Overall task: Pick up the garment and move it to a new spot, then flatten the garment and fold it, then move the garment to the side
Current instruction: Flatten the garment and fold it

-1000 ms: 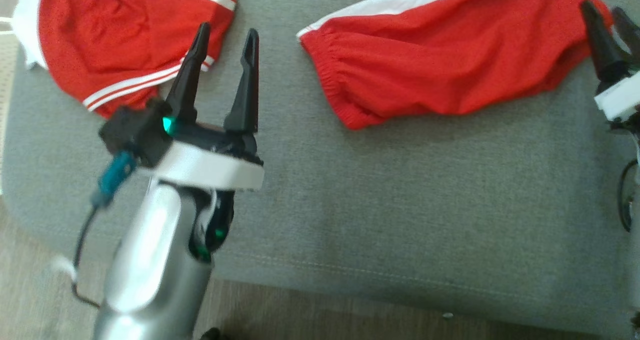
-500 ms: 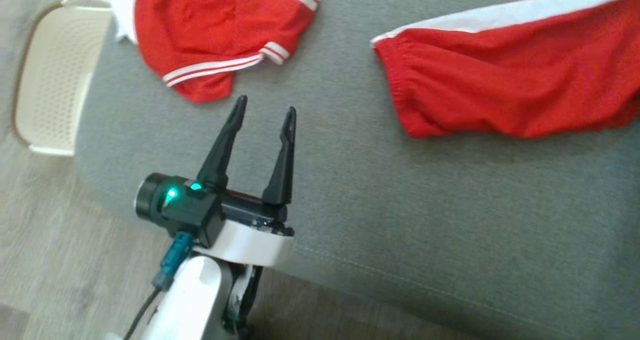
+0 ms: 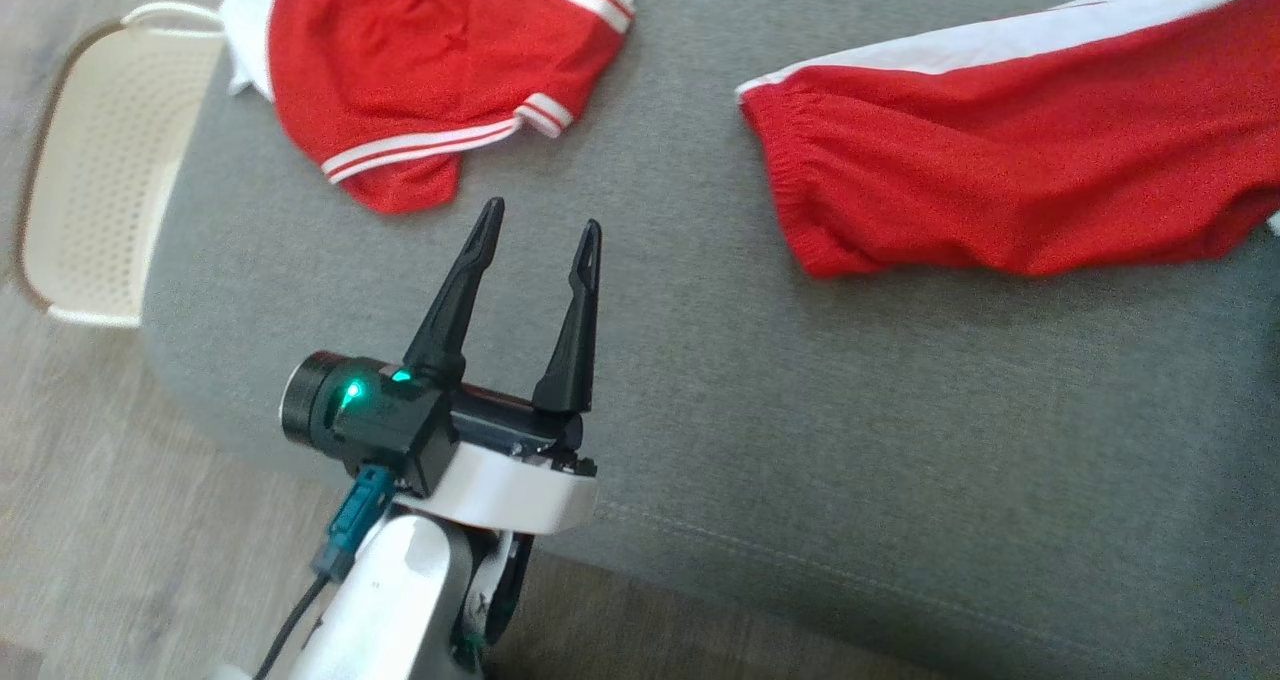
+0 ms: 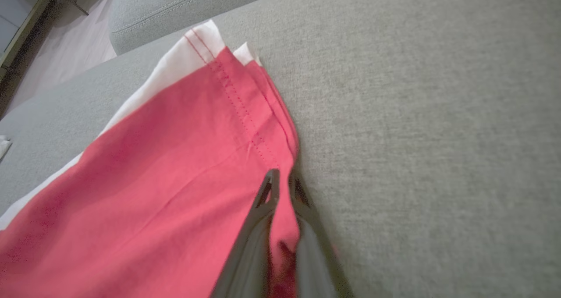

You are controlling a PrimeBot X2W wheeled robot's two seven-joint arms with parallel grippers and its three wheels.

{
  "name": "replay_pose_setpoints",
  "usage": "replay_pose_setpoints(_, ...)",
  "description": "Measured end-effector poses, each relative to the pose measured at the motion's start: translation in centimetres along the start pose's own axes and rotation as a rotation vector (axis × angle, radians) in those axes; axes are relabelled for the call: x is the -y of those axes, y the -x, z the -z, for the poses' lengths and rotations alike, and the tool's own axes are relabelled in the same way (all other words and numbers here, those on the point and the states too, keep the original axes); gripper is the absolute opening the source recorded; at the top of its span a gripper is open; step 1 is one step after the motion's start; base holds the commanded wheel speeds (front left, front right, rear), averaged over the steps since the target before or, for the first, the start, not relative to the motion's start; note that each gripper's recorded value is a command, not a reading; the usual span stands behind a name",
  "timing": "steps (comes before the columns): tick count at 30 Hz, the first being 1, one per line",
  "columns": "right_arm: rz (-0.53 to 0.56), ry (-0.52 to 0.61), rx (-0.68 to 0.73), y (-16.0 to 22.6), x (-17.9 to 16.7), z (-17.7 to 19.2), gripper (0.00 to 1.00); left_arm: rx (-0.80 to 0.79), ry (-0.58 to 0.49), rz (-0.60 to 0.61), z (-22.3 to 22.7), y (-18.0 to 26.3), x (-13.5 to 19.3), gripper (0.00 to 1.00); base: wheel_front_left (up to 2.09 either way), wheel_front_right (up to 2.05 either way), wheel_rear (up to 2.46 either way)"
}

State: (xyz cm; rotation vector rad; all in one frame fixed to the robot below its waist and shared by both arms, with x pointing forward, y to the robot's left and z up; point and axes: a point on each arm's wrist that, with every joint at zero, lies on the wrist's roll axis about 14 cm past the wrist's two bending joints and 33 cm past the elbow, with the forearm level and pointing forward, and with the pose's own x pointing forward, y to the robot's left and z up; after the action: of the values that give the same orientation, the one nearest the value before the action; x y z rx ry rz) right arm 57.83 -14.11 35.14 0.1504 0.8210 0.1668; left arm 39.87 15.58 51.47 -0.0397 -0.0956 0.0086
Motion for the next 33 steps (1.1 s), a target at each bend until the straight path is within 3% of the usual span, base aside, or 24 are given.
replay_pose_setpoints(11,0.072,-0.066,0.071,4.0,4.7,-0.4,0.0,0.032,0.033,0.097,-0.4,-1.4,3.1,1.0,0.0,0.0,0.0)
replay_pose_setpoints(16,0.156,-0.045,0.141,7.0,8.8,-1.5,0.0,0.04,0.058,0.151,-0.3,-2.0,4.8,1.0,0.0,0.0,0.0)
replay_pose_setpoints(19,0.172,-0.028,0.183,8.2,9.5,-2.4,0.0,0.04,0.064,0.176,-0.2,-2.3,5.5,1.0,0.0,0.0,0.0)
replay_pose_setpoints(28,0.046,0.108,0.308,10.0,3.7,-5.8,0.0,0.045,0.075,0.217,-0.3,-2.3,6.7,1.0,0.0,0.0,0.0)
replay_pose_setpoints(33,-0.063,0.227,0.35,11.1,-1.7,-7.0,0.0,0.054,0.07,0.219,-0.9,-1.9,6.7,1.0,0.0,0.0,0.0)
